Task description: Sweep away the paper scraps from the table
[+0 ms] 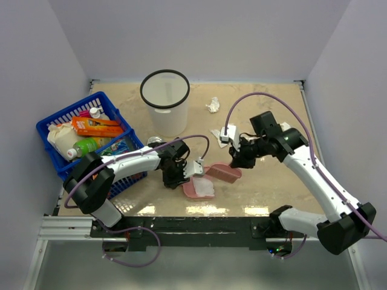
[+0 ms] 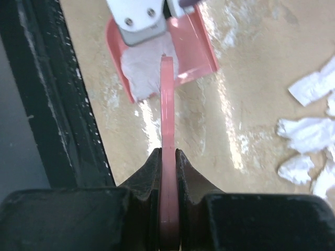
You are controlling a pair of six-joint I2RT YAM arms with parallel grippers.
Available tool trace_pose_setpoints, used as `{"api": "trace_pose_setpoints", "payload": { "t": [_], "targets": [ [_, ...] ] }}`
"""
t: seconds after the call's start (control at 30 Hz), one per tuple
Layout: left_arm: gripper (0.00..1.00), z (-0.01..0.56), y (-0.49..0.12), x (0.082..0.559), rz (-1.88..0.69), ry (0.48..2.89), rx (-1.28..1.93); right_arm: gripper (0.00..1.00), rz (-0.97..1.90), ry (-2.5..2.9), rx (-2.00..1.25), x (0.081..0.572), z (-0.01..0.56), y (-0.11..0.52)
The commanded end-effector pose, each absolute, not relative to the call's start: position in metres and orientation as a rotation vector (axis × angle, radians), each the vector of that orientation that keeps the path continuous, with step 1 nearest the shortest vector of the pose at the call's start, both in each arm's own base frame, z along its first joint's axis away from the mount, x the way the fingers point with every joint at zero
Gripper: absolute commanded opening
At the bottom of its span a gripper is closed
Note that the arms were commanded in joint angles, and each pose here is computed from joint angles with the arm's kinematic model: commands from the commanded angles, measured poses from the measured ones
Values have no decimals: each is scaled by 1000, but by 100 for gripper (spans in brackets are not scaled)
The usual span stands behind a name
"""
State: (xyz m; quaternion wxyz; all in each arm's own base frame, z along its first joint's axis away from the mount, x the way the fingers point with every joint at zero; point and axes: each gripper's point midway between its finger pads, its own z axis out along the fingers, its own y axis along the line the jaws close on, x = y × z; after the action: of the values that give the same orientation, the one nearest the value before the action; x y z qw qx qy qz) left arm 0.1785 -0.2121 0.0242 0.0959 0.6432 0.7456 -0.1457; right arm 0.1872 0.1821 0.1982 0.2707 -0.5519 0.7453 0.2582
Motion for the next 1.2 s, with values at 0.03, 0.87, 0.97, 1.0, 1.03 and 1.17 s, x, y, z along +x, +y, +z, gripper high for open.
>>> {"api": "trace_pose_setpoints", "payload": {
  "t": [0.03, 0.87, 0.97, 1.0, 1.03, 1.17],
  "targets": [
    [0, 47, -232, 195, -439, 2207, 1781, 0, 446, 2160, -1287, 219, 201, 156],
    [0, 54, -247, 269, -98, 2324, 1557, 0, -251, 1968, -566, 471, 244, 137],
    [0, 51, -239, 280, 4, 2328, 1530, 0, -257, 1978, -574, 482, 228, 141],
    [0, 50, -238, 282, 19, 2334, 1509, 0, -259, 1983, -578, 483, 224, 142],
    [0, 50, -238, 285, 31, 2332, 1496, 0, -262, 1999, -587, 484, 216, 142],
    [0, 47, -240, 293, 64, 2332, 1486, 0, -118, 2062, -675, 472, 187, 162]
  ]
}}
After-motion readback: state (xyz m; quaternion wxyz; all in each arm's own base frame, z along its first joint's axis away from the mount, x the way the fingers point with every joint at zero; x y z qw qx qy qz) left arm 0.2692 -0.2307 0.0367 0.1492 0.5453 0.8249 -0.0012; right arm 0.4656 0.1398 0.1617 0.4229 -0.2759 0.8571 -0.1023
